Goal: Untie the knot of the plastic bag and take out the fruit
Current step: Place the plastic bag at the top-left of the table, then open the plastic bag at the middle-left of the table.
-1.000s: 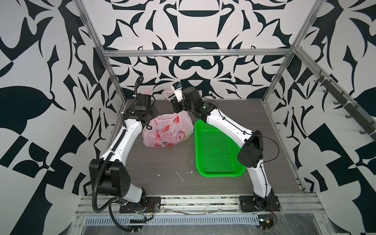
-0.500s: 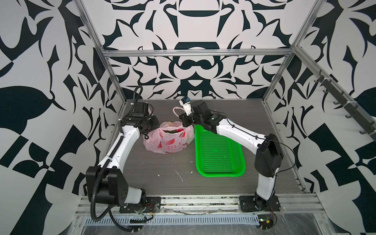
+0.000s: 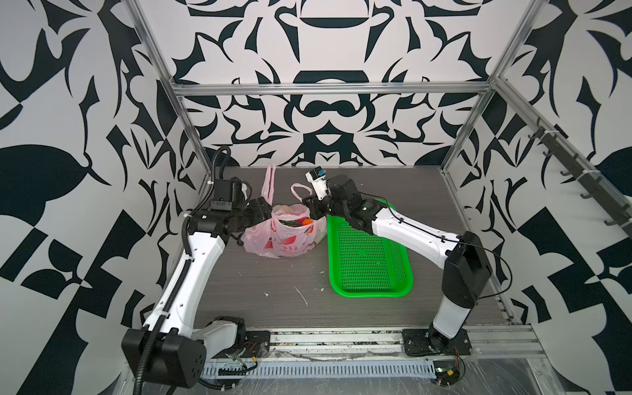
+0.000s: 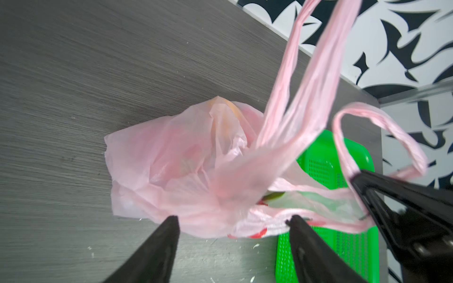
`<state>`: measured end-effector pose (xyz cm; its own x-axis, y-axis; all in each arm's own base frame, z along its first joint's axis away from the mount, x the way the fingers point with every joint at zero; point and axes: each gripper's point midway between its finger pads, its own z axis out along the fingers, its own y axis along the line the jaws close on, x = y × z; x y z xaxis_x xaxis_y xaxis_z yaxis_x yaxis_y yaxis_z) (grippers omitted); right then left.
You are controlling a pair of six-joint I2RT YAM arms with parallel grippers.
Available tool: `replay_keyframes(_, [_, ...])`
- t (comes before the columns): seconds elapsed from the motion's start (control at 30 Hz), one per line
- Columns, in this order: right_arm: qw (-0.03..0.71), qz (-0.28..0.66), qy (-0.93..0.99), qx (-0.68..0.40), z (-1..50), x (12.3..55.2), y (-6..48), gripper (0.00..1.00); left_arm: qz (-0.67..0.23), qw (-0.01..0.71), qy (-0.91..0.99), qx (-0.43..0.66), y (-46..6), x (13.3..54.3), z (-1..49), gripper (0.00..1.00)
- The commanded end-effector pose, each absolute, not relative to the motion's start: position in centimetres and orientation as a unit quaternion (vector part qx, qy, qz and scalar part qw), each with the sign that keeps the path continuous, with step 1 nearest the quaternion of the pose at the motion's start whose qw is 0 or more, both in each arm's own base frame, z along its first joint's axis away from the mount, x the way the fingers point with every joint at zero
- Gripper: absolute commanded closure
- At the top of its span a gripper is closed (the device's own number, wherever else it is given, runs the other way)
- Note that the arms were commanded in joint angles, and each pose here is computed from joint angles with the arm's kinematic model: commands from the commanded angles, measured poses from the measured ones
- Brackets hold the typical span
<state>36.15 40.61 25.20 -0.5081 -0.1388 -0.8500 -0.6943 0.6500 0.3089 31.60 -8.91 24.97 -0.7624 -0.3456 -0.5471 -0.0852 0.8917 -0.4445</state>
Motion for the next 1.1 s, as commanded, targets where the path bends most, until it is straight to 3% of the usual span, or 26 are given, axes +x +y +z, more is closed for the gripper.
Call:
replay_keyframes(0.0, [0.458, 0.353, 0.775, -0.255, 28.9, 35.0, 40.8, 1.0, -0.168, 0.293, 0.935, -0.109, -8.9, 29.7, 23.4, 0.2])
replay_keyframes(0.3, [0.468, 0.37, 0.766, -0.241, 29.7, 32.8, 39.5, 1.0, -0.059, 0.286, 0.954, -0.064, -10.8, 30.0, 21.8, 0.0])
replay_keyframes(0.67, [0.469, 0.411, 0.753, -0.21, 30.2, 29.8, 37.4, 1.0, 0.085, 0.351, 0.929, -0.079, -10.7, 32.3, 23.7, 0.0])
replay_keyframes(1.07, [0.478, 0.403, 0.754, -0.201, 29.8, 29.4, 36.3, 1.0, 0.14, 0.293, 0.942, -0.081, -11.1, 30.4, 22.6, 0.0])
